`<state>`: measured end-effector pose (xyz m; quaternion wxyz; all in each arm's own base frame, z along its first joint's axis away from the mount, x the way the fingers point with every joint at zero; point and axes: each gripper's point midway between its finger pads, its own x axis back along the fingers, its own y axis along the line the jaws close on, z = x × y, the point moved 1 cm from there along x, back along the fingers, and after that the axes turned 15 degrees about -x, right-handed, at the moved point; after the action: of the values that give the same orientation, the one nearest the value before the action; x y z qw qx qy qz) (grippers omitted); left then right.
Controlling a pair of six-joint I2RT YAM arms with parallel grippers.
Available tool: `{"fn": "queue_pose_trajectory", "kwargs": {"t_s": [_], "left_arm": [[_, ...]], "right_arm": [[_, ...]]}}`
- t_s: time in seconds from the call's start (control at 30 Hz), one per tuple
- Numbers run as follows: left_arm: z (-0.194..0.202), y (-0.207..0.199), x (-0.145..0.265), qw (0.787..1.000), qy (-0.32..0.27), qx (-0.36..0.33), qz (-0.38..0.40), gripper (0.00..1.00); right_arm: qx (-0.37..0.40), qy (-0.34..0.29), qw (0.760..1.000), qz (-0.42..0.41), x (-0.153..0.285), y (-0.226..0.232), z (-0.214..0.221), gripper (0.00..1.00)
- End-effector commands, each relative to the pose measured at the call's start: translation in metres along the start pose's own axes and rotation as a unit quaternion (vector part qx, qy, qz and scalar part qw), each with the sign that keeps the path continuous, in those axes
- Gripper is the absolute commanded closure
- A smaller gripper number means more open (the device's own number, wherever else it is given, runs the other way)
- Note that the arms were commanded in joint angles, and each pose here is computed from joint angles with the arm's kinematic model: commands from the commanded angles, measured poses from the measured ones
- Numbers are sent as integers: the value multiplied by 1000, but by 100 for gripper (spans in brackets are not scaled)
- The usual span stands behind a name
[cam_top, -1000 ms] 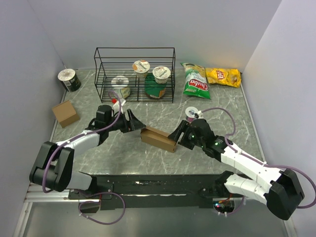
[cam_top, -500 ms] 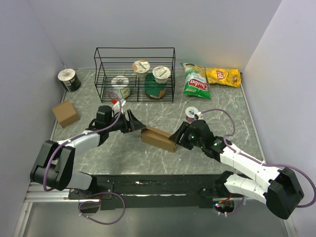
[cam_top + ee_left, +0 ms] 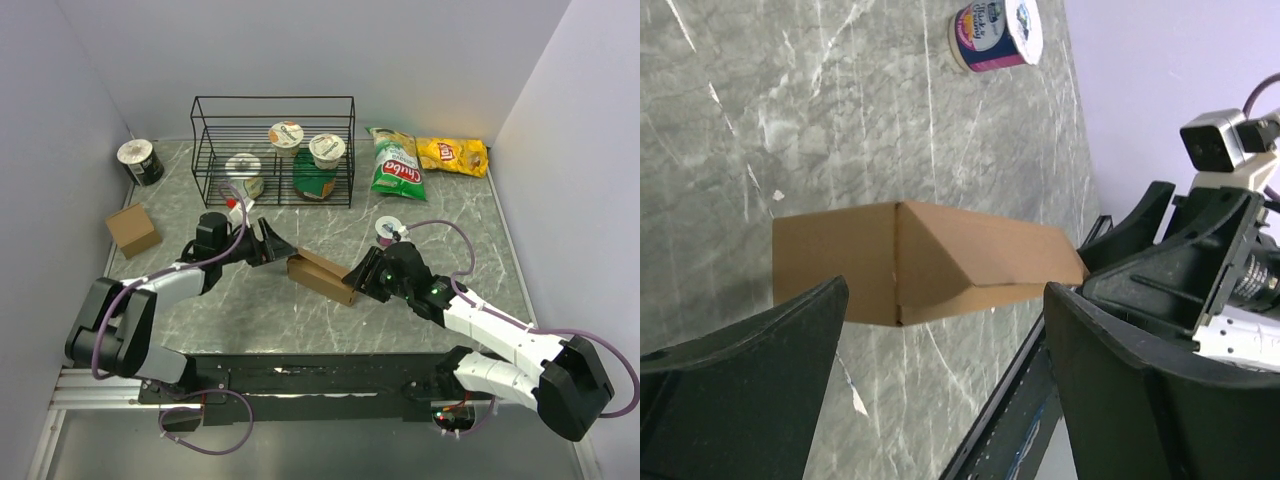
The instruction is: Fold the paper box
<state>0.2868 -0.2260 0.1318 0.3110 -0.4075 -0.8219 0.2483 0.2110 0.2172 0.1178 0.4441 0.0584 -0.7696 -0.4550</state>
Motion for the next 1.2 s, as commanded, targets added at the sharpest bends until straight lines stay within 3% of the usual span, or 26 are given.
{"fn": "queue_pose_trajectory", "kwargs": {"t_s": [0.0, 0.17, 0.67, 1.17], "left_arm": [[-11, -4, -8, 1000, -22, -3, 21, 16], [-11, 4, -16, 999, -24, 4, 21, 17], [14, 19, -20, 1000, -3, 28, 14, 43], [46, 37, -19, 998, 29, 59, -7, 60]], "right_arm": [[3, -13, 1000, 27, -4, -14, -5, 44], [7, -11, 1000, 26, -4, -12, -4, 44], [7, -13, 999, 33, -3, -16, -4, 45], [8, -10, 999, 41, -2, -20, -4, 45]]}}
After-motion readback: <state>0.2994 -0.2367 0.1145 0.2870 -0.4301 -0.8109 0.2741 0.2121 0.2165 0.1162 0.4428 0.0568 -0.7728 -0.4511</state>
